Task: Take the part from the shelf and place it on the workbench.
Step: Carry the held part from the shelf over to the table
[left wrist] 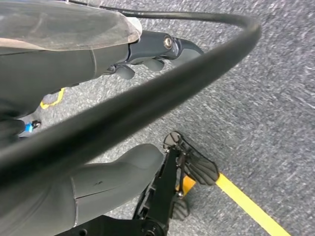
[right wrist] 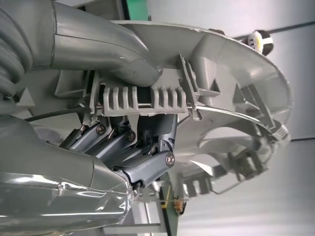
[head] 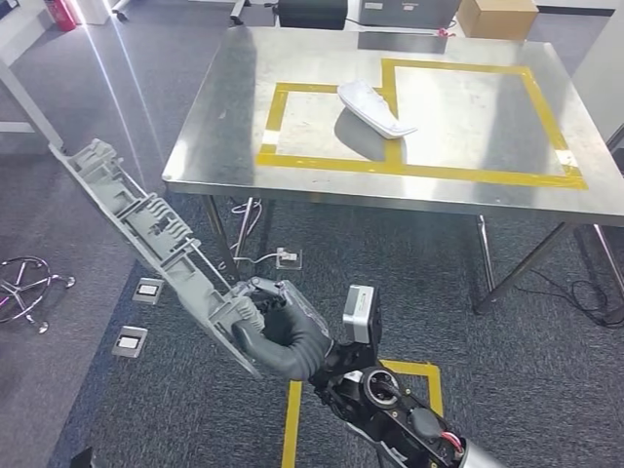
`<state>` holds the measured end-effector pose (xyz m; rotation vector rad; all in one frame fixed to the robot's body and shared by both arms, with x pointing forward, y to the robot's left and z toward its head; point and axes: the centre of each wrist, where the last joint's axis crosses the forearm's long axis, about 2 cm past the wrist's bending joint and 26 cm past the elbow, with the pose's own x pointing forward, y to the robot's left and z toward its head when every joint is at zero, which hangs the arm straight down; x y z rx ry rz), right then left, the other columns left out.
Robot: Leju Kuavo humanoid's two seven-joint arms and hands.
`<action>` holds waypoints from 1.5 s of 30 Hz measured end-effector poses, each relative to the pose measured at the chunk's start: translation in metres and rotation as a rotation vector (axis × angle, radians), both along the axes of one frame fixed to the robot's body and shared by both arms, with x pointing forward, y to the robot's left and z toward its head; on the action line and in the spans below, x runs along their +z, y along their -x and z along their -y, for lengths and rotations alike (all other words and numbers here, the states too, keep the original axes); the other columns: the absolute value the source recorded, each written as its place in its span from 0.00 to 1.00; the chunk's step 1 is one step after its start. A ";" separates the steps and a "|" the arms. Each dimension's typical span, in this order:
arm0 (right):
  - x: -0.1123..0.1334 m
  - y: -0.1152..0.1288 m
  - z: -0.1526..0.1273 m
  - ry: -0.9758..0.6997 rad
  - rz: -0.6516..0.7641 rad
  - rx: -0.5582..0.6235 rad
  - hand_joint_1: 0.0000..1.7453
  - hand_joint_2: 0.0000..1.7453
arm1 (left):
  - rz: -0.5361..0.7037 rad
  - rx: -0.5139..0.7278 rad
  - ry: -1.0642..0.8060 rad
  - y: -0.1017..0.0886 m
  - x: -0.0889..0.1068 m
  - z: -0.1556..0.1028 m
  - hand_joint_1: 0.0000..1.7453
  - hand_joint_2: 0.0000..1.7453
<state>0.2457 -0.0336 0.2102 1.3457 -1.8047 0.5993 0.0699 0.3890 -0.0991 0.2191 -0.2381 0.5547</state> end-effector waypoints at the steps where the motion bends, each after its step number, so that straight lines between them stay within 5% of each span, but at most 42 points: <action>1: -0.001 0.000 0.001 0.001 -0.004 -0.007 0.98 1.00 | 0.001 -0.002 0.000 0.000 0.000 0.000 0.00 1.00; 45: -0.006 -0.005 0.013 -0.022 -0.045 -0.110 0.98 1.00 | -0.001 -0.026 -0.005 -0.003 0.000 0.001 0.00 1.00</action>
